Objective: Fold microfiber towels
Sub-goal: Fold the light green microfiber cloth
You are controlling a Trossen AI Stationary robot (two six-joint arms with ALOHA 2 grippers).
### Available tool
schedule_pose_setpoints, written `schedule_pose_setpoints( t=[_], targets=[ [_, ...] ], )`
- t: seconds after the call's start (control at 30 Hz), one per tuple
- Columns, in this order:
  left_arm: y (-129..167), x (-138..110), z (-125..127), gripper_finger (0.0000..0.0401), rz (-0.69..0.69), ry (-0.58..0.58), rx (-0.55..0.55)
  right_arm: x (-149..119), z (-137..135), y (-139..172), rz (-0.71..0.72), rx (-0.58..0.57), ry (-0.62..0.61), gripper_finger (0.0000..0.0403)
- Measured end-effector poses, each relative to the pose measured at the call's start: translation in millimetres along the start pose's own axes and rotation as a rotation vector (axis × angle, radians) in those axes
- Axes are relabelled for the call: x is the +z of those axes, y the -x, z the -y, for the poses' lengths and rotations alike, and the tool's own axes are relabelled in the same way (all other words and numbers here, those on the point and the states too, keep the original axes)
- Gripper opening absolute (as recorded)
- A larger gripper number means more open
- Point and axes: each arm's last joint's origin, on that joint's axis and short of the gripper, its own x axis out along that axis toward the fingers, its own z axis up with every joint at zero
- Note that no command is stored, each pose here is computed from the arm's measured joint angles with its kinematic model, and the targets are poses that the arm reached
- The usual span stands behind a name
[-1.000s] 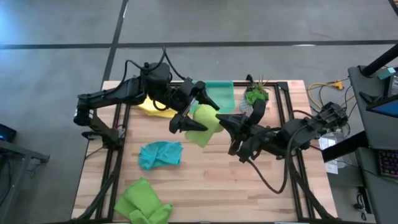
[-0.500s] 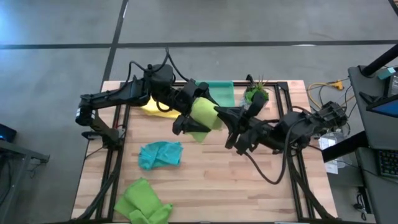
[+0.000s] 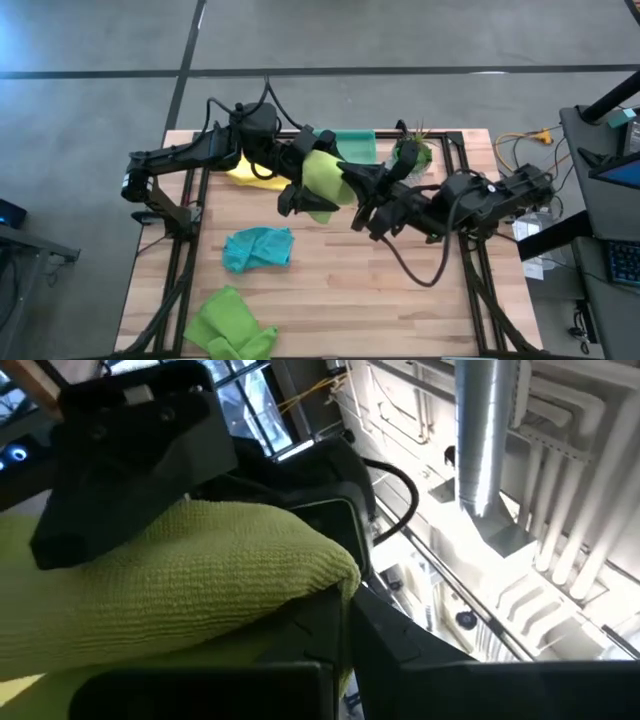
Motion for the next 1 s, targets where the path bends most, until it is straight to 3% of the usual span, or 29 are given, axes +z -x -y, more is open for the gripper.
schedule_pose_setpoints(
  t=[0.37, 0.67, 1.0],
  targets=[
    [20, 3, -10, 0.0398, -0.047, 0.034, 0.060, 2, 1, 1, 0.015, -0.005, -0.012, 0.0009],
    [33, 10, -3, 0.0398, -0.043, 0.020, -0.062, 4, 2, 4, 0.027, -0.003, -0.018, 0.0009],
    [27, 0, -9, 0.0398, -0.083, 0.072, -0.071, 6, 7, 5, 0.086, -0.034, -0.064, 0.0009]
  ],
)
